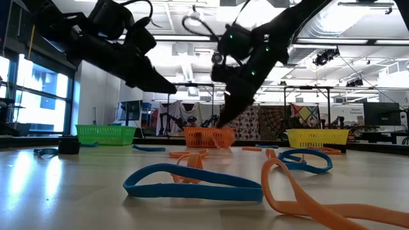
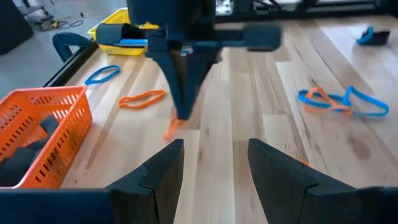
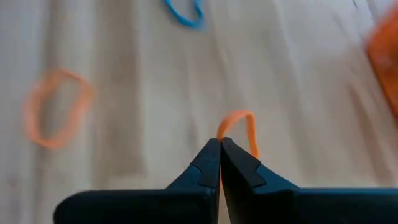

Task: Sort rubber bands into baskets
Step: Put the orange rubber band into the green bin

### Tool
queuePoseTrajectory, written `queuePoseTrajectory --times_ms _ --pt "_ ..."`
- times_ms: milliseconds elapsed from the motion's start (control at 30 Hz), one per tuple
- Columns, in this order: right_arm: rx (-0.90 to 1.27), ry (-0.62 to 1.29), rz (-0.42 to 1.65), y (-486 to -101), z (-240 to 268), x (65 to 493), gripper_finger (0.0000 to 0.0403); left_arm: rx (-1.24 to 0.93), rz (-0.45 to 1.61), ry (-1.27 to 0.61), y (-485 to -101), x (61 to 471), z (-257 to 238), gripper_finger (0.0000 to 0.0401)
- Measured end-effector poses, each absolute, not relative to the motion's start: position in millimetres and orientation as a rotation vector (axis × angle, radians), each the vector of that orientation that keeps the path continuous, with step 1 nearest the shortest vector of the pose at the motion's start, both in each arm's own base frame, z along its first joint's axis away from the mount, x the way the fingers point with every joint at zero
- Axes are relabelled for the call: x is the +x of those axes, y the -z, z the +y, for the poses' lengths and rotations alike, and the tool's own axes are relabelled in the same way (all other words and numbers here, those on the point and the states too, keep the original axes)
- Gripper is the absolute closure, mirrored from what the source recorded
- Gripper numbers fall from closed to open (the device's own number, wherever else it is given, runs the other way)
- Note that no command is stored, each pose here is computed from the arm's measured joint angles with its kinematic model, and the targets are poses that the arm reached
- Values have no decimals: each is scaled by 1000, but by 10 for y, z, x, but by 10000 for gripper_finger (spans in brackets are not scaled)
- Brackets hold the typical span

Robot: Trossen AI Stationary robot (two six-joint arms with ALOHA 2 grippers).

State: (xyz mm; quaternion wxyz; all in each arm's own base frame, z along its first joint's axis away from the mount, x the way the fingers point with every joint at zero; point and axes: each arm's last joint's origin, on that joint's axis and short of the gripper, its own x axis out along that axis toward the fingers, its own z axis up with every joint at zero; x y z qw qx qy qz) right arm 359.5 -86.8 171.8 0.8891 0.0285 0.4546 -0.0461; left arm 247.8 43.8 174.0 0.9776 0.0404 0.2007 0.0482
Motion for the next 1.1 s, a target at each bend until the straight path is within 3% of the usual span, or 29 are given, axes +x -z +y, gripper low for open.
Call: queuePoseTrajectory --times_ms 333,900,1100 --pt "79 -27 758 -1836 -535 3793 403 219 421 -112 -1736 2500 264 229" --pt "88 -91 526 -2022 -211 3964 403 236 438 -124 -1724 2500 191 230" --pt "87 -99 525 -2023 -177 3967 403 230 437 -128 -1724 2500 192 267"
